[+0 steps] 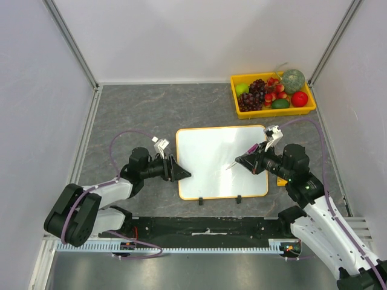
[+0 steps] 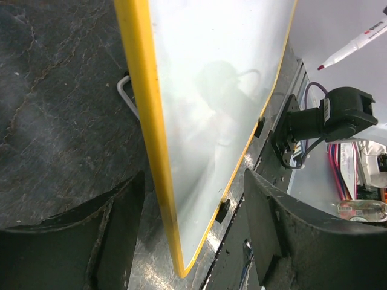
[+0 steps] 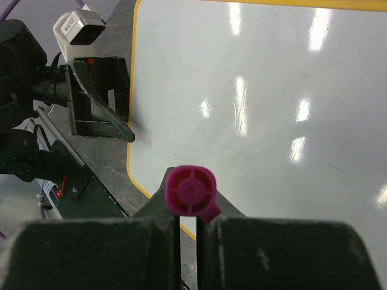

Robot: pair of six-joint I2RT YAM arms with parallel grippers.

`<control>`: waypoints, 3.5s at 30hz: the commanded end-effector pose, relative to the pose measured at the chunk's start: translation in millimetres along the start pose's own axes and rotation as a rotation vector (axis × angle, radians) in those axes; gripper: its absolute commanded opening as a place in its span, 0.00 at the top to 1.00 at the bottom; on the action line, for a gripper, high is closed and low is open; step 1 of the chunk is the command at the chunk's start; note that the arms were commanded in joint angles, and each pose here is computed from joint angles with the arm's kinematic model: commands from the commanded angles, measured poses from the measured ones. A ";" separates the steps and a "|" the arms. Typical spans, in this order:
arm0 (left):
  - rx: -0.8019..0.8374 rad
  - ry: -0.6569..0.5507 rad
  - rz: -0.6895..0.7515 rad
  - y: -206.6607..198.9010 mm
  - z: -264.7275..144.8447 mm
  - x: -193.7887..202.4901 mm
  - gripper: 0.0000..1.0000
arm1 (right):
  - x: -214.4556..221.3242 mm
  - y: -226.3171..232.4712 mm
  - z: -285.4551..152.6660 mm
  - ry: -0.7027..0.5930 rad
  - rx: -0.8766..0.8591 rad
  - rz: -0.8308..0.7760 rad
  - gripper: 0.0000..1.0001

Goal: Write a sentence on the whiteboard
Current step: Hold the whiteboard at the center of the board, then write a sentence on the whiteboard.

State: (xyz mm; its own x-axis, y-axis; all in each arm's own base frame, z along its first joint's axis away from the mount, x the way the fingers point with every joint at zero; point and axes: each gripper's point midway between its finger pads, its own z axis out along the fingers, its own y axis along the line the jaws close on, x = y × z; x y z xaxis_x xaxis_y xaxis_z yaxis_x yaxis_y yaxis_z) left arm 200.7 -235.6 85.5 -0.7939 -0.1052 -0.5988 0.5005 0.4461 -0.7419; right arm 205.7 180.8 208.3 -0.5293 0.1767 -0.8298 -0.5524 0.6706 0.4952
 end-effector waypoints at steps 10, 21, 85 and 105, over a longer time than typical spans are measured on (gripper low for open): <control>-0.008 -0.035 0.110 0.4 -2.1 -10.7 0.27 | -23.0 11.8 5.5 -0.065 -0.054 -0.029 1.00; -0.069 -0.102 0.129 0.5 -4.6 -32.9 0.17 | -34.2 16.0 9.3 -0.088 -0.069 -0.025 1.00; 0.048 -0.152 0.081 -13.7 -8.6 -19.5 0.68 | -74.1 72.4 79.9 -0.210 -0.038 -0.209 1.00; -0.069 -0.138 0.066 8.7 -11.2 -10.8 0.98 | -92.1 78.6 99.0 -0.334 0.006 -0.273 1.00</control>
State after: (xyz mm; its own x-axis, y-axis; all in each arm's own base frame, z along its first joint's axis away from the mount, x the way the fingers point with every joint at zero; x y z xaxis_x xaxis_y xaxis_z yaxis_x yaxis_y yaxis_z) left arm 204.3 -227.6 105.2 -0.7148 -0.2101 -0.6671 0.5378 0.4447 -0.7162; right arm 264.8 284.7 264.0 -0.2353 0.1644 -0.9579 -0.6453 0.7106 0.2805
